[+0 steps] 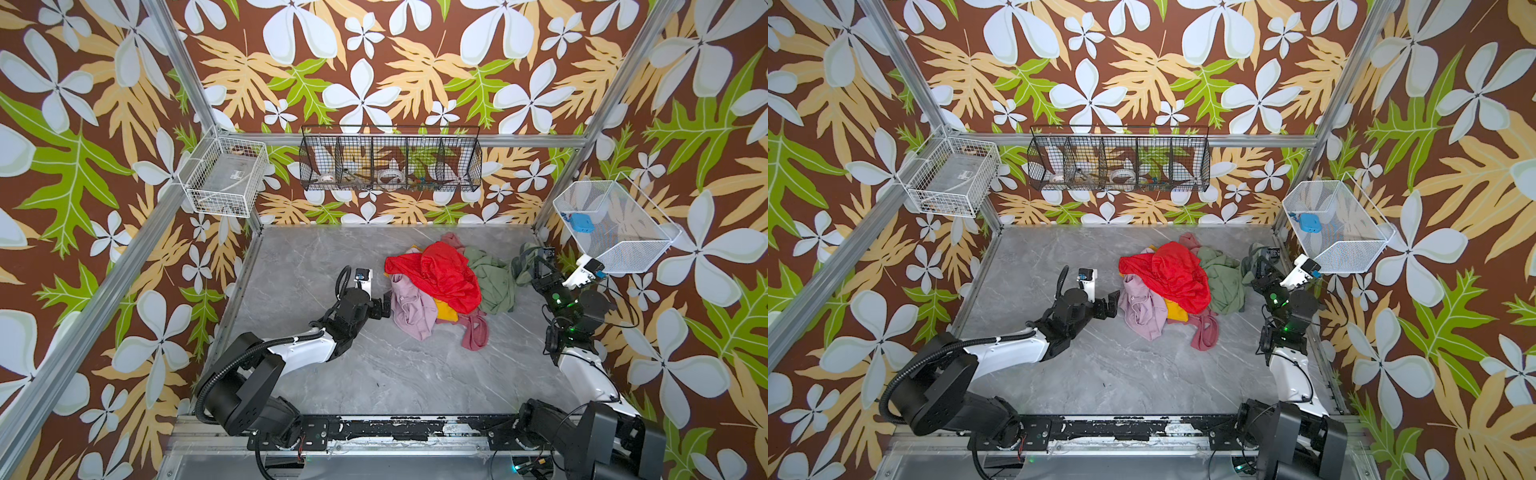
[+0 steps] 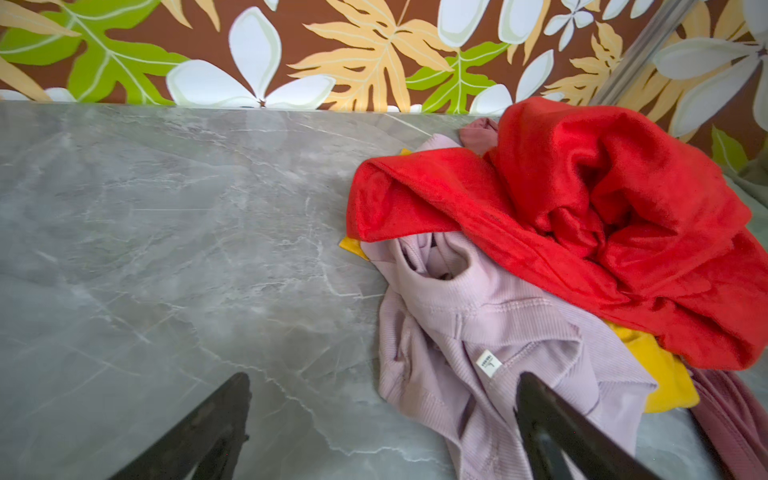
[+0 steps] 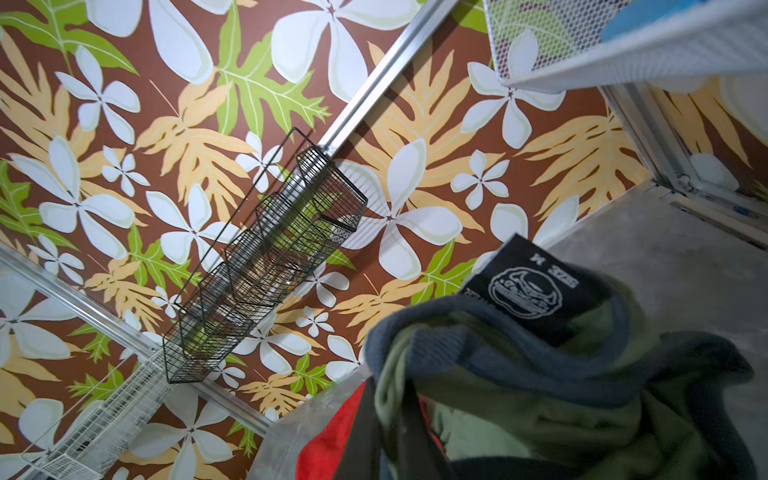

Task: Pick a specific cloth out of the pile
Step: 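Close the right gripper on the green shirt and lift it off the pile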

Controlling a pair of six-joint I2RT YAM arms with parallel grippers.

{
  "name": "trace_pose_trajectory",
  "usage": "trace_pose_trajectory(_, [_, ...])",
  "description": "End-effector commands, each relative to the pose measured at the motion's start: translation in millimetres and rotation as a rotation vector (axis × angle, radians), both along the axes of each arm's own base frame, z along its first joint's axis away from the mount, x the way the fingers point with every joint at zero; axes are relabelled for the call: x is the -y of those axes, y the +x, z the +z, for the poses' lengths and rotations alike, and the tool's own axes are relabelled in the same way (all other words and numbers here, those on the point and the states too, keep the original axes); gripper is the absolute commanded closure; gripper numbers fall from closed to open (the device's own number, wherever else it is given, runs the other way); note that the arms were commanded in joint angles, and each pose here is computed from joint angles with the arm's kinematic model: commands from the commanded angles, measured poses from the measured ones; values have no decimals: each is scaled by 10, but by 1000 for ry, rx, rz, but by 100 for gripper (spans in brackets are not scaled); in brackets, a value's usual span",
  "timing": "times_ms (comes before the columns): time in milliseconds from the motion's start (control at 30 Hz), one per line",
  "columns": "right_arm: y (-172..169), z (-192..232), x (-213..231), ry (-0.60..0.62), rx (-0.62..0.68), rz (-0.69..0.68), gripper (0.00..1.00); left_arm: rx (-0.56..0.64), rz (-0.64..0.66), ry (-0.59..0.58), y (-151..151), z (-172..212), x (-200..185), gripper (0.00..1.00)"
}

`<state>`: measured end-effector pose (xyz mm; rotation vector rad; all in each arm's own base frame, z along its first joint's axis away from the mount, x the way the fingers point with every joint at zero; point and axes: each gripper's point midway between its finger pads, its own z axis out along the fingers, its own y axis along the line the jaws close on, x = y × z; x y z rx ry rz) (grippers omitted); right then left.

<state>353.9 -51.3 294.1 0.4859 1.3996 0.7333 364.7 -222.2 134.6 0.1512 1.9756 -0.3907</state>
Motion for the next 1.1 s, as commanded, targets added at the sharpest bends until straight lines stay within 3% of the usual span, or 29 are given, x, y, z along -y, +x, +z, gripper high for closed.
trace_pose_trajectory(0, [-74,270,-60,4,76,15,100,0,-26,-20,26,36,108,0])
trace_pose_trajectory(467, [-291,506,-519,-28,104,114,100,-24,-80,4,78,6,425,0])
trace_pose_trajectory(1067, [-467,1719,-620,-78,314,126,100,-63,-129,20,99,-83,691,0])
